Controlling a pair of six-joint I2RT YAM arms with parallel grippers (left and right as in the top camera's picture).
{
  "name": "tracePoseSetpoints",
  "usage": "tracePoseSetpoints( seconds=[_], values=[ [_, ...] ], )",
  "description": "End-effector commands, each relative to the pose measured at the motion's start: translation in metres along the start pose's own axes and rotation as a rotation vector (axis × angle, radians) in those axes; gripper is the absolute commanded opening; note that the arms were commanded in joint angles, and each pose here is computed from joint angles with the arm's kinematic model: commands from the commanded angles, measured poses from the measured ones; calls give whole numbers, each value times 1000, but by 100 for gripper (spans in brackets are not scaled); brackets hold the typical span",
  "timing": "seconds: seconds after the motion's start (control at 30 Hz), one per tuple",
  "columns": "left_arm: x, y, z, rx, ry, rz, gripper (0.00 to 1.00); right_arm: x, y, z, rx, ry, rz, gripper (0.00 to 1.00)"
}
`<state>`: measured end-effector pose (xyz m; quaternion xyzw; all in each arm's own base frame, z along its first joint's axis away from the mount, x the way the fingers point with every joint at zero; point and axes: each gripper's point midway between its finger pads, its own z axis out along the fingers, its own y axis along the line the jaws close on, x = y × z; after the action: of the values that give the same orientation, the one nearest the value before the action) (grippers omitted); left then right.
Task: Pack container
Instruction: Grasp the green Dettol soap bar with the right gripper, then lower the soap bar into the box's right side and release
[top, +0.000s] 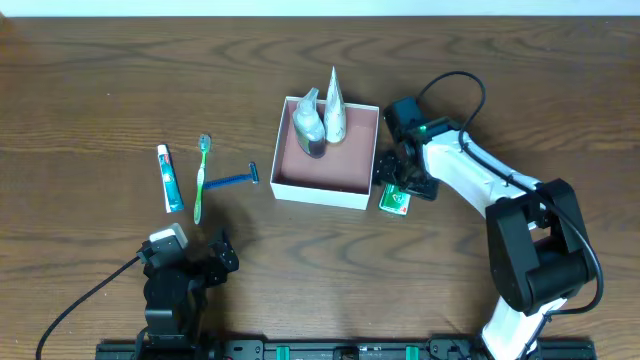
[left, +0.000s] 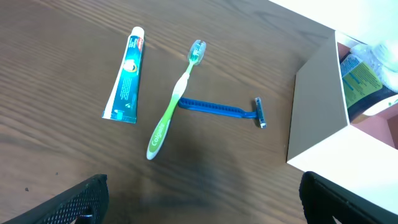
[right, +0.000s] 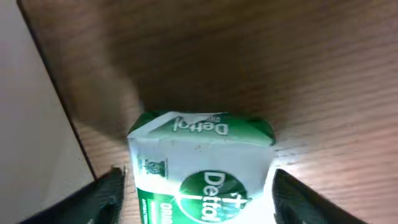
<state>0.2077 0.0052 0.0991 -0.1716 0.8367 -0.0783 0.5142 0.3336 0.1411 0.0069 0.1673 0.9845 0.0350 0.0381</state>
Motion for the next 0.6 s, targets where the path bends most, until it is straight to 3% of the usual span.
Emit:
tracePoseSetpoints(
  seconds=[0.0,0.13,0.2,0.4,0.57],
  values=[
    [5,2,3,-4,12,19,98,9,-11,12,23,31,17,54],
    [5,2,3,-4,12,19,98,14,-28,20,50,51,42,36],
    [5,2,3,-4,12,19,98,12,-38,20,70,58,63,33],
    [5,2,3,-4,12,19,98,-7,-48,-8,41,-14,40,28],
    [5,2,3,-4,12,19,98,-20,-22,-73,-84,-187,-78,31]
  ],
)
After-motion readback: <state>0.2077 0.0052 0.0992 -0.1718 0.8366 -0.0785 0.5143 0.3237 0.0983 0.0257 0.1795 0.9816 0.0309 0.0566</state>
